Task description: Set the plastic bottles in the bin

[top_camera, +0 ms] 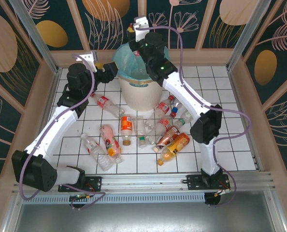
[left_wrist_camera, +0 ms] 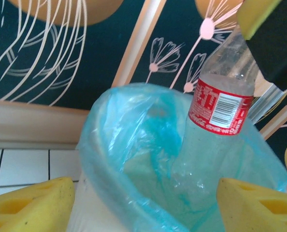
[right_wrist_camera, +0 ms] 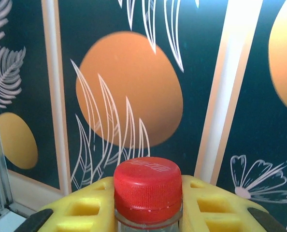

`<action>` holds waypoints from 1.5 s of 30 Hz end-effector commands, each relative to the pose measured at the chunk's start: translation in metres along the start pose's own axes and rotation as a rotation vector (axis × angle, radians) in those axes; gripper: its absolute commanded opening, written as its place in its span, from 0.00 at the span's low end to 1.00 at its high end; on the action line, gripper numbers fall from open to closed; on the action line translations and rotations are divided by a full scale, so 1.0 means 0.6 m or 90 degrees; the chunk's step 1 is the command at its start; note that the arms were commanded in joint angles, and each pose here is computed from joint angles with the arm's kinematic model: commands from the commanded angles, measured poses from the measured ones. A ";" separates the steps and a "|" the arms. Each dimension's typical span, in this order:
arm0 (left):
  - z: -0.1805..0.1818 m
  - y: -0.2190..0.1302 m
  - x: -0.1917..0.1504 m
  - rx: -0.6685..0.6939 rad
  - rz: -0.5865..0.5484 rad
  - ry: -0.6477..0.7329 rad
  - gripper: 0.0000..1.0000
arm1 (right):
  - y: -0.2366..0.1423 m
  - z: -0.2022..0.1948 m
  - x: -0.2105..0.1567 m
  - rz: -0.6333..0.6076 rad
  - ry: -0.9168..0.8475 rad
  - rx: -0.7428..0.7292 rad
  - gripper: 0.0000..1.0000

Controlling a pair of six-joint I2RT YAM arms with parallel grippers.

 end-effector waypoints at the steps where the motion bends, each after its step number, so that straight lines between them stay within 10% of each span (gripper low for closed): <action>1: -0.014 -0.020 0.040 -0.027 -0.078 0.007 0.79 | 0.004 0.001 0.011 -0.067 0.045 0.003 0.03; 17: -0.004 -0.024 0.030 0.006 -0.090 0.022 0.82 | -0.007 -0.012 -0.077 0.021 0.102 0.011 0.43; 45: -0.009 -0.050 0.042 0.012 -0.127 0.032 0.84 | -0.136 0.072 0.082 -0.030 0.126 0.110 0.45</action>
Point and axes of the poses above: each hand's point on the last joint's axis, 136 mm out from that joint toward the fingers, its own y axis out along the fingers, its own z axis along the line the jaws close on, x = y × z, the point moved 10 cm from there along -y, back along the fingers, and after that the axes turned 6 degrees about y, right-handed, at the moved point
